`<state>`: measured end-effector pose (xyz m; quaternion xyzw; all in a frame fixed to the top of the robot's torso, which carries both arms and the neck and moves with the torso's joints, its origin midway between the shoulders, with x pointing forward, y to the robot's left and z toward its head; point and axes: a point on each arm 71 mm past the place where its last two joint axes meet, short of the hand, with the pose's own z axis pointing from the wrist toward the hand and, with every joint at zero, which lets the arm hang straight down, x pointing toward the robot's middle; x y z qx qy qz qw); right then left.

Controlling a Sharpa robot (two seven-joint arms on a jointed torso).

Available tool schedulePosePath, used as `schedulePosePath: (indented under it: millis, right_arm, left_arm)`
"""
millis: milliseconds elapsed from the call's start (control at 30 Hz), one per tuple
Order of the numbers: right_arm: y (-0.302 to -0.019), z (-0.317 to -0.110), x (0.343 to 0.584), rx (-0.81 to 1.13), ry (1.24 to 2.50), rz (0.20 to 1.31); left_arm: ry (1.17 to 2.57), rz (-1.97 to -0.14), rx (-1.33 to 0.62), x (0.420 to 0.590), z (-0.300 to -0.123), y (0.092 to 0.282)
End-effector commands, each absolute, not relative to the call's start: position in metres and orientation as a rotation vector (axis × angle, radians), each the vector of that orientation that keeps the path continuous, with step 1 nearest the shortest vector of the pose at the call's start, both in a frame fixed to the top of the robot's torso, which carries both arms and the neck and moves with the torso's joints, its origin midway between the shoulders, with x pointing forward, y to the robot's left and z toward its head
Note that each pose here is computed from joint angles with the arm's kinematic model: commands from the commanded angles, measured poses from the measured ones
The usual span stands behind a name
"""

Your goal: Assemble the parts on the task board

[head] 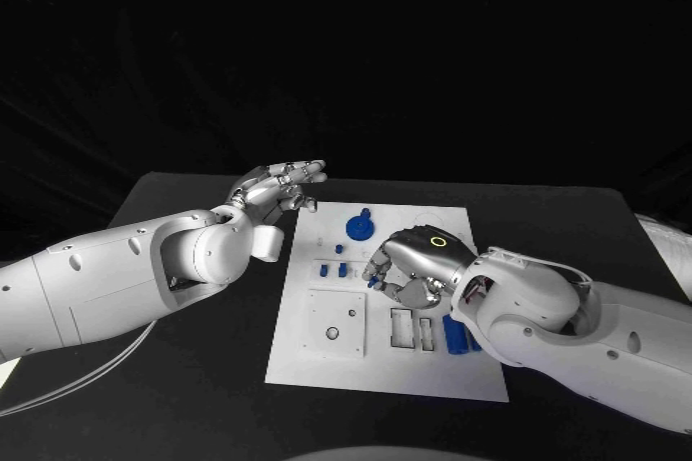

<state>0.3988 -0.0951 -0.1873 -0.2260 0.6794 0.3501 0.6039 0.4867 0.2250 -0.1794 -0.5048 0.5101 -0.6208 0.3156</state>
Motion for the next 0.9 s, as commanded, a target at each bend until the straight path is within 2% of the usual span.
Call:
schedulePosePath:
  millis: [33,467,900]
  right_arm:
    - [-0.088,-0.199,0.397,-0.556,1.593,0.835]
    - [-0.069,-0.228,0.398,-0.575,1.656,0.855]
    - [-0.065,-0.236,0.399,-0.594,1.681,0.835]
  left_arm:
    - [1.34,-1.66,-1.315,0.486,-0.177,0.222]
    - [1.346,-1.666,-1.315,0.485,-0.177,0.22]
    - [1.349,-1.665,-1.317,0.485,-0.177,0.22]
